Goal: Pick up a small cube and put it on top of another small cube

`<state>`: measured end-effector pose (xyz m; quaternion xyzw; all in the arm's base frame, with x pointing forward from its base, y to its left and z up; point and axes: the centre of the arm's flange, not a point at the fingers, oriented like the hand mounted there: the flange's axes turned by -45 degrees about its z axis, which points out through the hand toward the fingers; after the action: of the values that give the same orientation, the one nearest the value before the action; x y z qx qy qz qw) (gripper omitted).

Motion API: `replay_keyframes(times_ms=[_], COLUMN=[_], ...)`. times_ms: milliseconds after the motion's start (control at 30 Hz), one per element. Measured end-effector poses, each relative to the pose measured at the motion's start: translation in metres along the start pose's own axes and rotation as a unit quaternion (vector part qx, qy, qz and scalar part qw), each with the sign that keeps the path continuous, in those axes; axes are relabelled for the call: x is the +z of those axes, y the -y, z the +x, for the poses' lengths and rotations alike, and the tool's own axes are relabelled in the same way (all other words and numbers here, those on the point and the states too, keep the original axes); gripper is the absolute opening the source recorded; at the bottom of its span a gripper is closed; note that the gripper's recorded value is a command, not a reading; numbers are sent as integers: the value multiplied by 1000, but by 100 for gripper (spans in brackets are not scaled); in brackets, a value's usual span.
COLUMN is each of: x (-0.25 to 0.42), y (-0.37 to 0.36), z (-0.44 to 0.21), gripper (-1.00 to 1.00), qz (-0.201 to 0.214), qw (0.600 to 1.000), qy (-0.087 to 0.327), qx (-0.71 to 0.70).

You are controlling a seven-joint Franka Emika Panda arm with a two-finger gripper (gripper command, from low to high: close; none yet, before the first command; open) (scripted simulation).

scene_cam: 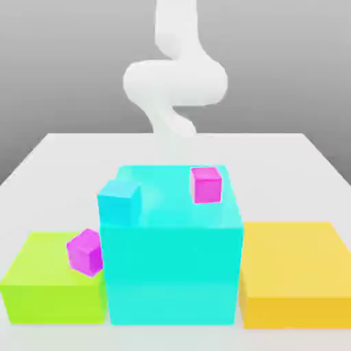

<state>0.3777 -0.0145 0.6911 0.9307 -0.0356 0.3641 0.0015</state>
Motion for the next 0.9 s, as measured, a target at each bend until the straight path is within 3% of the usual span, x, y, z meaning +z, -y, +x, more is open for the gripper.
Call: replay_keyframes(times_ms=[467, 900], x=[212, 390], y=[-115, -252], z=[1, -107], gripper=[0, 0], qz=[-80, -136], qw=[974, 906], qy=[146, 268], qx=[151, 298])
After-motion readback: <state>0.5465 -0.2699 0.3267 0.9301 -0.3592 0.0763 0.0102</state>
